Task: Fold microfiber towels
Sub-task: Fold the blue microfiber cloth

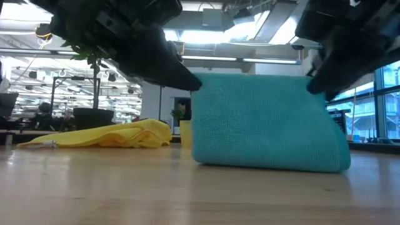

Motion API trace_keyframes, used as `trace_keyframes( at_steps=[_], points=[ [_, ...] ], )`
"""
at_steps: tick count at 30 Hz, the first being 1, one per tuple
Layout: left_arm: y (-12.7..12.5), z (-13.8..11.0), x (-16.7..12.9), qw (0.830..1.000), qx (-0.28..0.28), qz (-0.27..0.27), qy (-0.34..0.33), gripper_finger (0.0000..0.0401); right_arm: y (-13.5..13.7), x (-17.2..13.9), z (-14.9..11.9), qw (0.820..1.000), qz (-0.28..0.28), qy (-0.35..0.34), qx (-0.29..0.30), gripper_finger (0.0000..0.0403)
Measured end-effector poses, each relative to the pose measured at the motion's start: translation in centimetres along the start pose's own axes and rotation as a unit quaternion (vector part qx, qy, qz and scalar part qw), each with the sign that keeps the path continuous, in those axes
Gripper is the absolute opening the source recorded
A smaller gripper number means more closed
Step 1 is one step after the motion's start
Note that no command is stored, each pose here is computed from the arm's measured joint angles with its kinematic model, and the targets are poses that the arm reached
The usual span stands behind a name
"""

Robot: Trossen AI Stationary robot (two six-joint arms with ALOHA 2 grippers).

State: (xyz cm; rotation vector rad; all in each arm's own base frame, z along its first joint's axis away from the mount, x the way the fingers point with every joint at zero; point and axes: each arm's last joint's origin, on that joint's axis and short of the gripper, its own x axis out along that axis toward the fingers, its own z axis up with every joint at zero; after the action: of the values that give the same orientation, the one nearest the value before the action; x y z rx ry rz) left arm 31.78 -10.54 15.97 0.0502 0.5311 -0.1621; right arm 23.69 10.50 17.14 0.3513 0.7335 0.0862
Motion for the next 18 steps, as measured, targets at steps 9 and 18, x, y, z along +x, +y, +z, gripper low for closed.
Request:
trace_keyframes(
  at_steps=[9,18],
  points=[
    [0.9,0.3,0.1,0.999,0.036,0.014,-0.008,0.0,2.2,0.2,-2.2,0.998,-0.002,0.021,0.064,0.0007],
    [4.5,-0.3,0.7,0.998,0.061,0.011,0.013,0.0,1.4,-0.1,-4.0,0.989,-0.091,0.058,0.104,0.0007]
  ],
)
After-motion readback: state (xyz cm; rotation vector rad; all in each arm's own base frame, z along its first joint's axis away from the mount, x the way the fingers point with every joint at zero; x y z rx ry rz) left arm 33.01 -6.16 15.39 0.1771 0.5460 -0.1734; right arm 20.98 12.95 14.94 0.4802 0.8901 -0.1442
